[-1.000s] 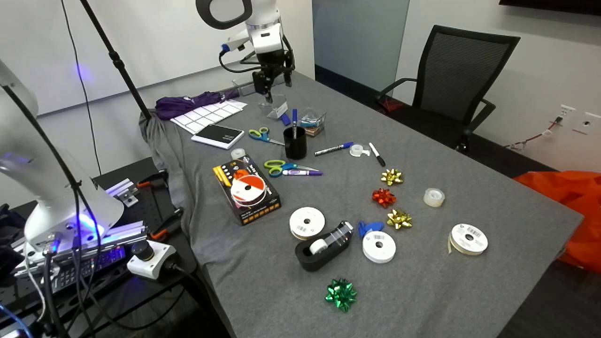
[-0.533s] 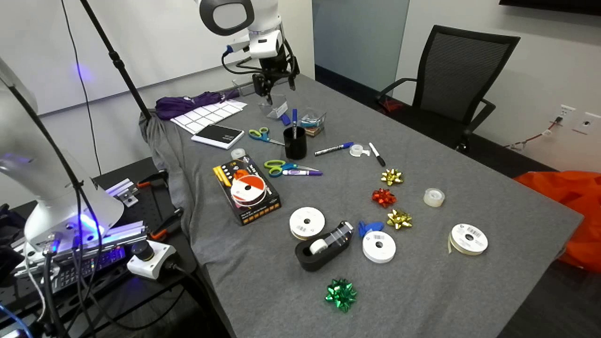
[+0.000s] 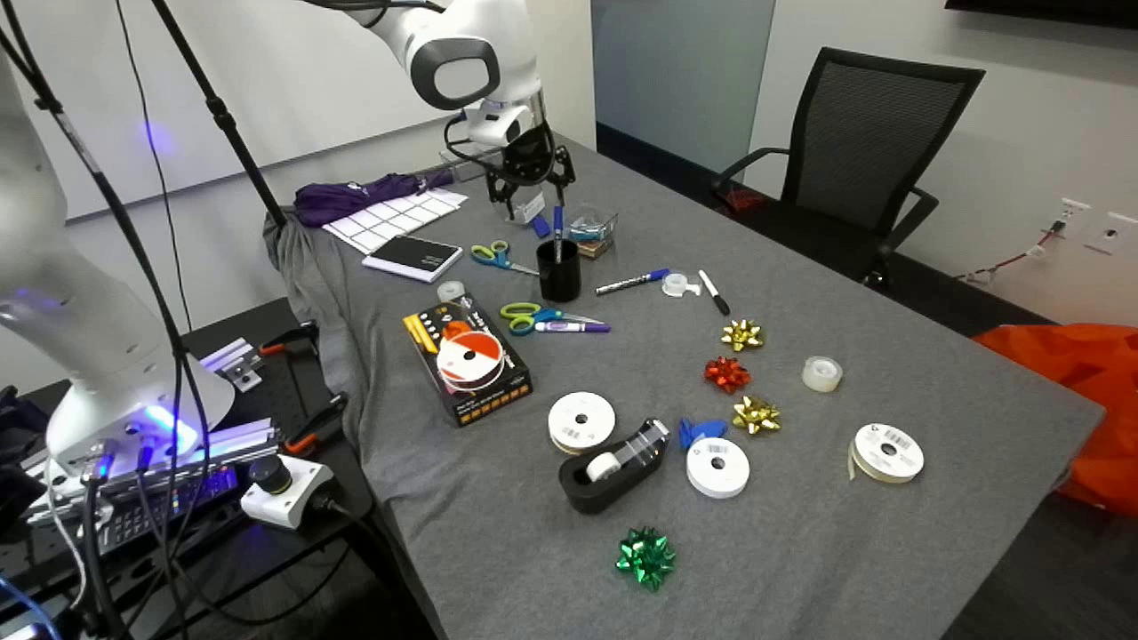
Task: Remove the marker from the black cup and put it on the table
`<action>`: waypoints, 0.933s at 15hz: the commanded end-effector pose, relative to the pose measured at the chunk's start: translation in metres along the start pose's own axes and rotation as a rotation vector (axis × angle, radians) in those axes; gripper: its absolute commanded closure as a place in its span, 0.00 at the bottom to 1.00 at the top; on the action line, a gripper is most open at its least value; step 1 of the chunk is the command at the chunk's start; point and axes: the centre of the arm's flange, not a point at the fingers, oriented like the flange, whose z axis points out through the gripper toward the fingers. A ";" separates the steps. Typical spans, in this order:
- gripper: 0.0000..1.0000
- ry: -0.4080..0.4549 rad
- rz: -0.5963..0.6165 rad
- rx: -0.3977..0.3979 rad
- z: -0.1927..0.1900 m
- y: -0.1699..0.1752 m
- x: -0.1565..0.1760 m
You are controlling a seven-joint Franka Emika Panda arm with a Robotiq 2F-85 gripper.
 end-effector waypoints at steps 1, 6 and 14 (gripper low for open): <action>0.00 -0.049 0.131 0.014 0.020 -0.019 -0.013; 0.00 -0.074 0.235 0.069 0.036 -0.037 -0.014; 0.41 -0.048 0.254 0.123 0.066 -0.041 -0.006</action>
